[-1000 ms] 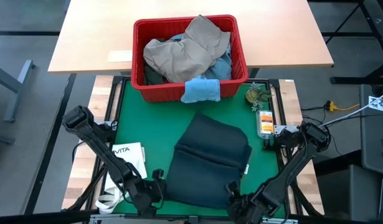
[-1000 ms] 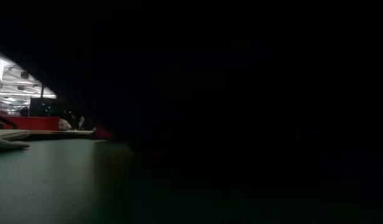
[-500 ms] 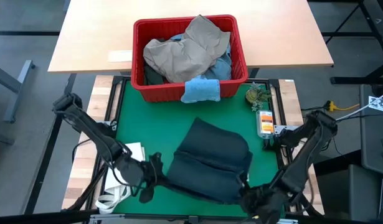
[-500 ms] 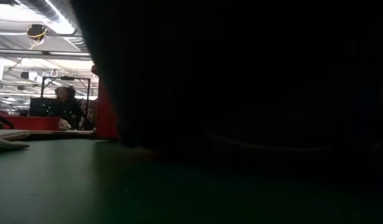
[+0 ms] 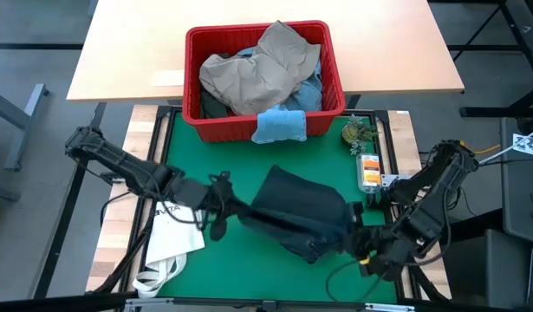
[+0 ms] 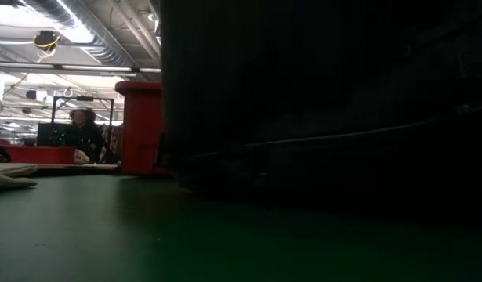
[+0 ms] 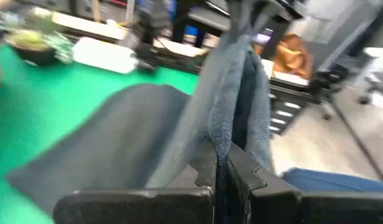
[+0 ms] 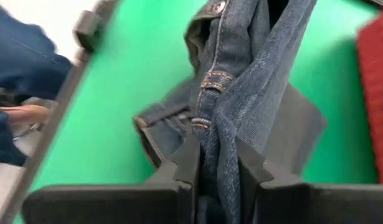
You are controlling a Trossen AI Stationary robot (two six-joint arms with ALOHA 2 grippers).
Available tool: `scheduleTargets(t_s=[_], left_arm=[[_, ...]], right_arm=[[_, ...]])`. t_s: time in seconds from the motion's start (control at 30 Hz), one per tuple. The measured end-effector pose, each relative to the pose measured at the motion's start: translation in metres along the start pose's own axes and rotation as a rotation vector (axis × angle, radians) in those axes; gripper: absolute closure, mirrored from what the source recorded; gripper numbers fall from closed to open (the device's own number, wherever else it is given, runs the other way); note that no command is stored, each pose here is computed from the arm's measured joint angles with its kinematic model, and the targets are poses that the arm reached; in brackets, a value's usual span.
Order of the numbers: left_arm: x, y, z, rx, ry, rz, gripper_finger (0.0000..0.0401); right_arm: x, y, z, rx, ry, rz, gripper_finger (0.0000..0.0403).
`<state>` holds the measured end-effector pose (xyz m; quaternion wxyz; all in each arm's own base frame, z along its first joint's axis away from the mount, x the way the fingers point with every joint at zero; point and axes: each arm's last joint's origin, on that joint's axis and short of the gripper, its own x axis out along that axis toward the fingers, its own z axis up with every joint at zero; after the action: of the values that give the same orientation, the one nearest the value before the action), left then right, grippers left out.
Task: Fold Laundry from Bin
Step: Fold the dark blue pants
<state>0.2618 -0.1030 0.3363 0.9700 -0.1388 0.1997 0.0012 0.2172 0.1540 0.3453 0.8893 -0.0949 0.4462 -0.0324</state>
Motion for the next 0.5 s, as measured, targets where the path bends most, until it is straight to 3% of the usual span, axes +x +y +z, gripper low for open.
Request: scheduleTargets(t_s=[0.27, 0.5], left_arm=[[0.013, 0.045, 0.018, 0.029, -0.027, 0.140, 0.0399], [0.045, 0.089, 0.020, 0.005, 0.026, 0.190, 0.0399]], right_arm=[[0.018, -0.004, -0.016, 0.124, 0.128, -0.038, 0.0350], [0.037, -0.010, -0.029, 0.198, 0.217, -0.089, 0.0350]])
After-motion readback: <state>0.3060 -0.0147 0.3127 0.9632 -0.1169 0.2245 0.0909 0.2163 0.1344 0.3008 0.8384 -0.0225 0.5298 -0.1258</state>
